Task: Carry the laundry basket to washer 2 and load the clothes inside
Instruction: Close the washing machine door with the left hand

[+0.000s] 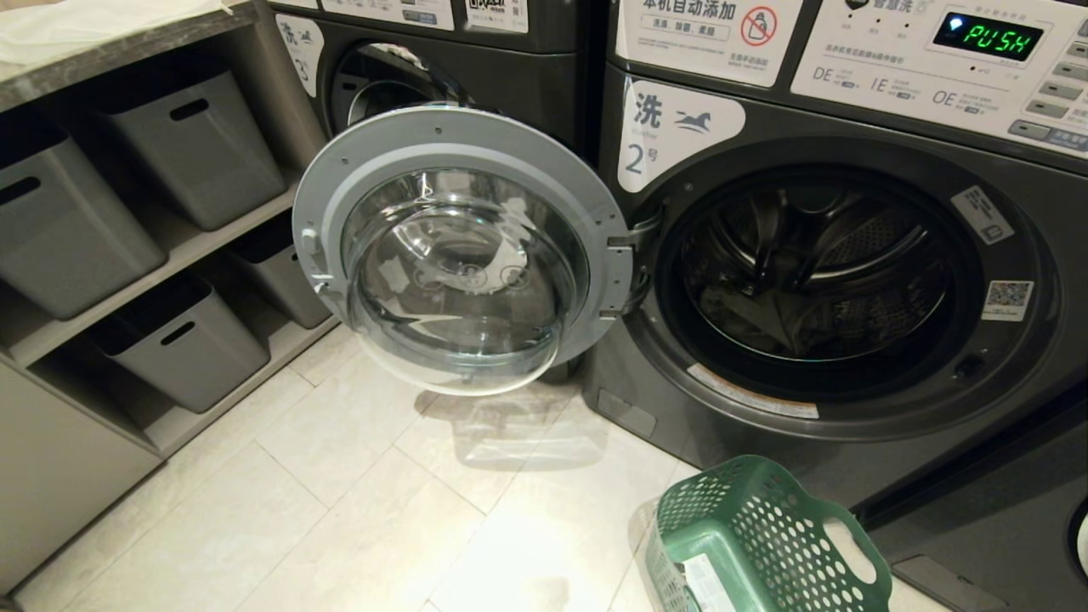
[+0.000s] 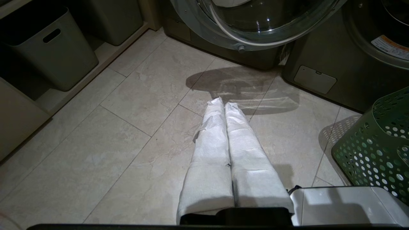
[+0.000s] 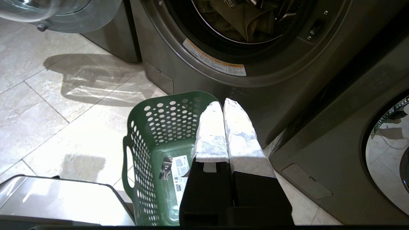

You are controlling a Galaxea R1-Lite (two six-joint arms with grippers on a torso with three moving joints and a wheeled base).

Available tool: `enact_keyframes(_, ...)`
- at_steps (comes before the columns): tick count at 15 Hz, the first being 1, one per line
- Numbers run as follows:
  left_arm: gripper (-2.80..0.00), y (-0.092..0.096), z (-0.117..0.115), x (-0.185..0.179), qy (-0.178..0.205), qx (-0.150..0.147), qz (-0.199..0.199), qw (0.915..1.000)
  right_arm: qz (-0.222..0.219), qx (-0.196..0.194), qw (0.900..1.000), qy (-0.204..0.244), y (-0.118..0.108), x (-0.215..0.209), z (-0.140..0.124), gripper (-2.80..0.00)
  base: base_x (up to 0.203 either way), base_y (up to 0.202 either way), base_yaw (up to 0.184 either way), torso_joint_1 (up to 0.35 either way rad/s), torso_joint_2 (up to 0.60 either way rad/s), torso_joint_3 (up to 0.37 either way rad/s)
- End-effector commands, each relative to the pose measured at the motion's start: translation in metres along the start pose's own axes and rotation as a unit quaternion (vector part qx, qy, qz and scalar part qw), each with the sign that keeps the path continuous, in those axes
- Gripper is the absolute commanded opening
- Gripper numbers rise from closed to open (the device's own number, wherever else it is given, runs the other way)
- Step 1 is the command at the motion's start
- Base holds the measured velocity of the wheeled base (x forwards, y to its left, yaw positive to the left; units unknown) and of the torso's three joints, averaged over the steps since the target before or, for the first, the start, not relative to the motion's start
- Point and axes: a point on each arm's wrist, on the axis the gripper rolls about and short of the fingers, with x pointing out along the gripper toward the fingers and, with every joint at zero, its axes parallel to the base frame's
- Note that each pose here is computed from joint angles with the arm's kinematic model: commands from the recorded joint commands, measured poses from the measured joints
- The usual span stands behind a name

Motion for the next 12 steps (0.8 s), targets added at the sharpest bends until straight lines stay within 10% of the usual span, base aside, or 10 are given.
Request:
enact_keyframes(1, -2.8, 0.0, -0.0004, 0.0002, 0.001, 0.0, 0.0, 1.0, 0.0, 0.0, 1.0, 0.001, 0.0, 0.0002, 0.0, -2.8, 0.0, 0.0, 0.0, 0.002, 0.0, 0.037)
enact_keyframes(12, -2.8, 0.0, 0.0002, 0.0001, 0.0, 0.001, 0.0, 1.0, 0.0, 0.008, 1.0, 0.002, 0.0, 0.0002, -0.0001, -2.8, 0.0, 0.0, 0.0, 0.0, 0.0, 0.0)
